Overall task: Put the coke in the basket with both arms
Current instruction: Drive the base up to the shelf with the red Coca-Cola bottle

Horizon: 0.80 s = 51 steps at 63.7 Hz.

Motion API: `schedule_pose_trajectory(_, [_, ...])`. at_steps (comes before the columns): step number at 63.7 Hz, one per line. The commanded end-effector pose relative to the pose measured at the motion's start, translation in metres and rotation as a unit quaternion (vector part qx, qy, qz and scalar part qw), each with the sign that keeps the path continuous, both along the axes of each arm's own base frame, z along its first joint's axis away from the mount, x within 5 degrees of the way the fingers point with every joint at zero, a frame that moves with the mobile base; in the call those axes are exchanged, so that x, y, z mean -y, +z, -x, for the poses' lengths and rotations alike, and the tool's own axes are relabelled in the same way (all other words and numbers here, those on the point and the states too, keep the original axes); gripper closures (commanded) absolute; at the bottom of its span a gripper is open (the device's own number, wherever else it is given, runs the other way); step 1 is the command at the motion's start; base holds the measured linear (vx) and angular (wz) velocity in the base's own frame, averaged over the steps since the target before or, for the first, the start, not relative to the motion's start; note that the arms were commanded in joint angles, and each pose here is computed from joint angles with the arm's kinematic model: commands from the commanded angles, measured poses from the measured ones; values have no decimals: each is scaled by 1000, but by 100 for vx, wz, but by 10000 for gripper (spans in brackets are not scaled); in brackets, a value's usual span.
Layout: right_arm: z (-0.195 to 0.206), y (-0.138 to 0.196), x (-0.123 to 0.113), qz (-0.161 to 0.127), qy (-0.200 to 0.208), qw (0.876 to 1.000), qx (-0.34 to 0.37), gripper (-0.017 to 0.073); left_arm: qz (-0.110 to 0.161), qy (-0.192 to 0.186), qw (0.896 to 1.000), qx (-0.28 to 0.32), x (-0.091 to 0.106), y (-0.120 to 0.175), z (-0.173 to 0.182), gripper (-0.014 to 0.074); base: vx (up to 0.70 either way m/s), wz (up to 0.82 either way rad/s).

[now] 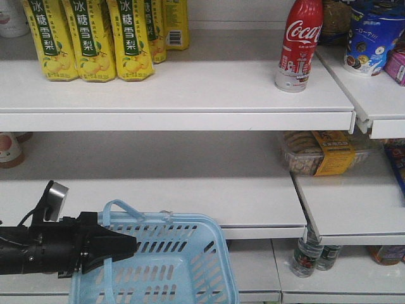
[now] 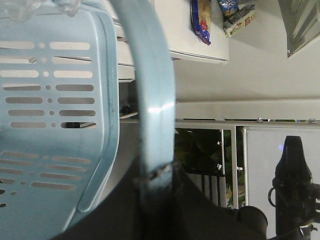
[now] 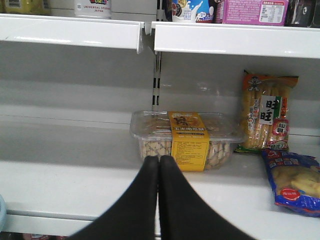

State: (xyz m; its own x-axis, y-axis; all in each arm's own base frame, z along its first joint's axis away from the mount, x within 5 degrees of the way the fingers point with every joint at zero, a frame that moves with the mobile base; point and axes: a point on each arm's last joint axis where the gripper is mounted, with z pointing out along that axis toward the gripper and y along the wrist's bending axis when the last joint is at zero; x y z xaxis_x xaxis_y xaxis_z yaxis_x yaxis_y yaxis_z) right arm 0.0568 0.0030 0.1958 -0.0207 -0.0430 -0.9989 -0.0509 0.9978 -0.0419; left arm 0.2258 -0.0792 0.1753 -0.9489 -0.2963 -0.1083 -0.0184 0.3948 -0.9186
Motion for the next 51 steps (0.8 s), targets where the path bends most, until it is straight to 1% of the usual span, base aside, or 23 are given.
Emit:
schedule_pose_trajectory(1, [1,4,1,4,-3,999,42,569,50,2,998,35,3,20,-3,600,2,4])
schedule_pose_trajectory(51, [1,4,1,4,-3,999,42,569,50,2,998,35,3,20,-3,600,4,1])
